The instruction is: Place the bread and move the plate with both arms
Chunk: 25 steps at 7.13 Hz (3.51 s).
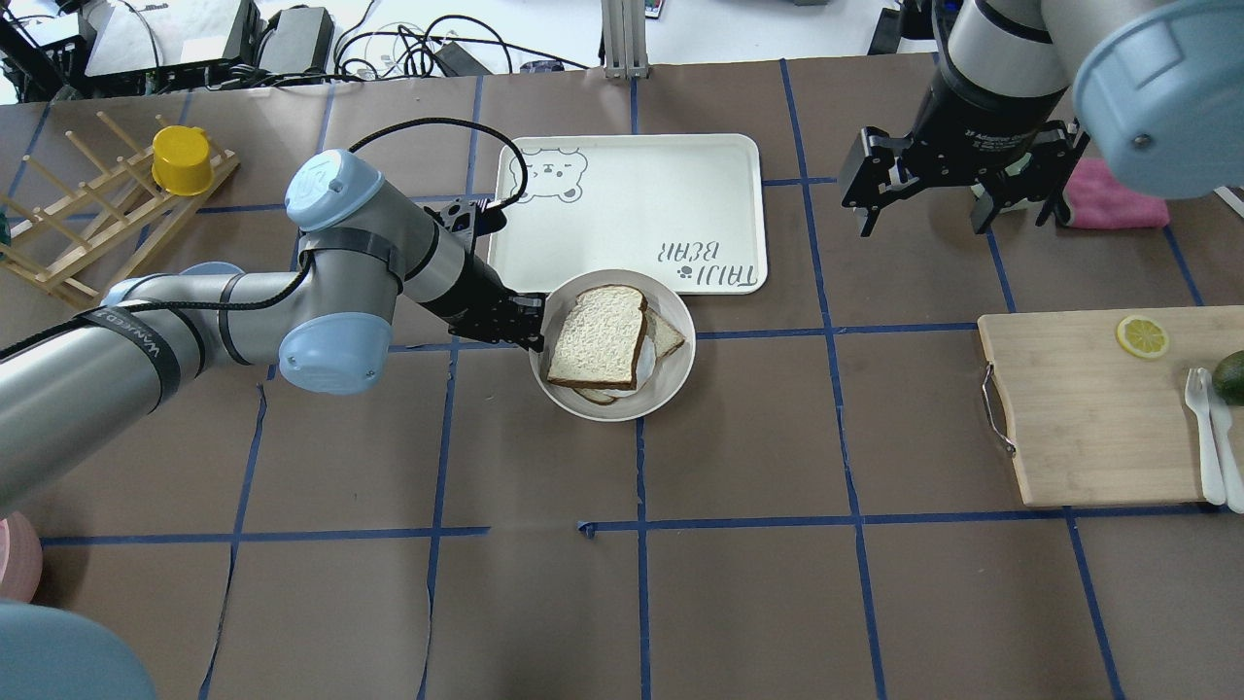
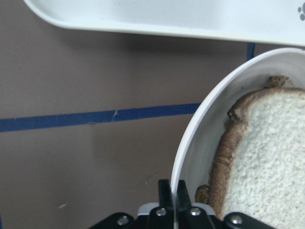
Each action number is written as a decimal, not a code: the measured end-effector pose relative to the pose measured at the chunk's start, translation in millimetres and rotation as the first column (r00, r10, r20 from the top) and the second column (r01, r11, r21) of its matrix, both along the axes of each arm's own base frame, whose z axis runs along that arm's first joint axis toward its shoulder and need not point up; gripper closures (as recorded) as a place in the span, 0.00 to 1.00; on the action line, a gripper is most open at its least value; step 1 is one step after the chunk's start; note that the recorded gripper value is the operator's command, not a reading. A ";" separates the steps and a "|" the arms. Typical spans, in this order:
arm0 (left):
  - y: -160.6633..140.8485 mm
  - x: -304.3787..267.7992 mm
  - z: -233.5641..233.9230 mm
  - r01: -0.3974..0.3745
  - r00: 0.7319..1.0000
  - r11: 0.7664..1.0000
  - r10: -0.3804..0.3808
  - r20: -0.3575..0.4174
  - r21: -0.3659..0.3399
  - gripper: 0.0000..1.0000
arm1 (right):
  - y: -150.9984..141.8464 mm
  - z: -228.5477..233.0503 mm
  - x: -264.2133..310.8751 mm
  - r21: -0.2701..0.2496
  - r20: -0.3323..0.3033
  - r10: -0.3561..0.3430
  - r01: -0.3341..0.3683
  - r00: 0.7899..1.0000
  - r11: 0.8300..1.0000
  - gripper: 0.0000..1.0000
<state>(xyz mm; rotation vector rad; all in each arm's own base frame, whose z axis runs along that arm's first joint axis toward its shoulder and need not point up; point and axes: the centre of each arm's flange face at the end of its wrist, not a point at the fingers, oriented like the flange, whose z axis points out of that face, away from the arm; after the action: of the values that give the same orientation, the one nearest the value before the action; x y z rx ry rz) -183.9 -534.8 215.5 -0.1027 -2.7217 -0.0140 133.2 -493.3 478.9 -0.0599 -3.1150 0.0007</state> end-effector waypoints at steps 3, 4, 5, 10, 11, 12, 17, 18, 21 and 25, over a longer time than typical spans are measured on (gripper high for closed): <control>-69.0 0.5 3.3 0.007 1.000 0.999 -0.008 -0.029 -0.035 1.00 | 0.2 -1.0 -0.5 0.002 -0.001 -0.001 0.001 1.000 1.000 0.00; -100.8 0.3 0.0 -0.001 1.000 0.999 -0.001 -0.028 -0.052 1.00 | 0.1 -1.6 -0.7 0.003 -0.002 -0.001 0.001 1.000 1.000 0.00; -131.4 0.2 -6.7 -0.005 1.000 0.998 0.004 -0.026 -0.067 1.00 | 0.0 -1.9 -0.8 0.004 -0.001 -0.001 0.001 1.000 1.000 0.00; -196.5 -1.6 -46.4 -0.049 0.999 0.998 0.049 -0.018 -0.050 0.43 | 0.8 -3.0 -1.3 0.011 -0.001 -0.002 0.002 1.000 1.000 0.00; -195.8 -3.6 -45.5 -0.056 0.998 0.997 0.055 -0.018 -0.046 0.36 | 0.8 -3.0 -1.2 0.011 -0.001 -0.002 0.002 1.000 1.000 0.00; -194.6 -5.0 -41.0 -0.061 0.998 0.997 0.061 -0.018 -0.046 0.34 | 0.8 -2.9 -1.2 0.010 -0.001 -0.002 0.002 1.000 1.000 0.00; -141.4 -8.7 71.8 -0.048 0.998 0.999 0.047 0.039 0.023 0.19 | 4.3 4.2 -1.1 -0.001 0.004 -0.002 0.002 1.000 1.000 0.00; -110.1 -8.7 104.6 -0.043 0.998 0.999 0.042 0.049 0.023 0.05 | 7.9 8.2 -0.5 -0.005 0.007 0.000 0.000 1.000 1.000 0.00; -10.1 -5.3 177.3 -0.041 0.996 0.999 0.042 0.082 -0.013 0.00 | 16.6 14.9 0.8 -0.003 0.012 0.017 -0.017 1.000 1.000 0.00; 75.3 12.0 238.9 -0.029 0.963 0.998 0.013 0.268 0.053 0.00 | 17.6 15.0 1.4 -0.002 0.017 0.022 -0.022 1.000 1.000 0.00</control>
<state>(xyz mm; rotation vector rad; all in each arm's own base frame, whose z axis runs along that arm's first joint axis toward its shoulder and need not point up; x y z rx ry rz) -171.9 -459.5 454.4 -0.0591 -2.9895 -0.1061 134.6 -475.7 493.9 -0.0263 -3.1330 0.0041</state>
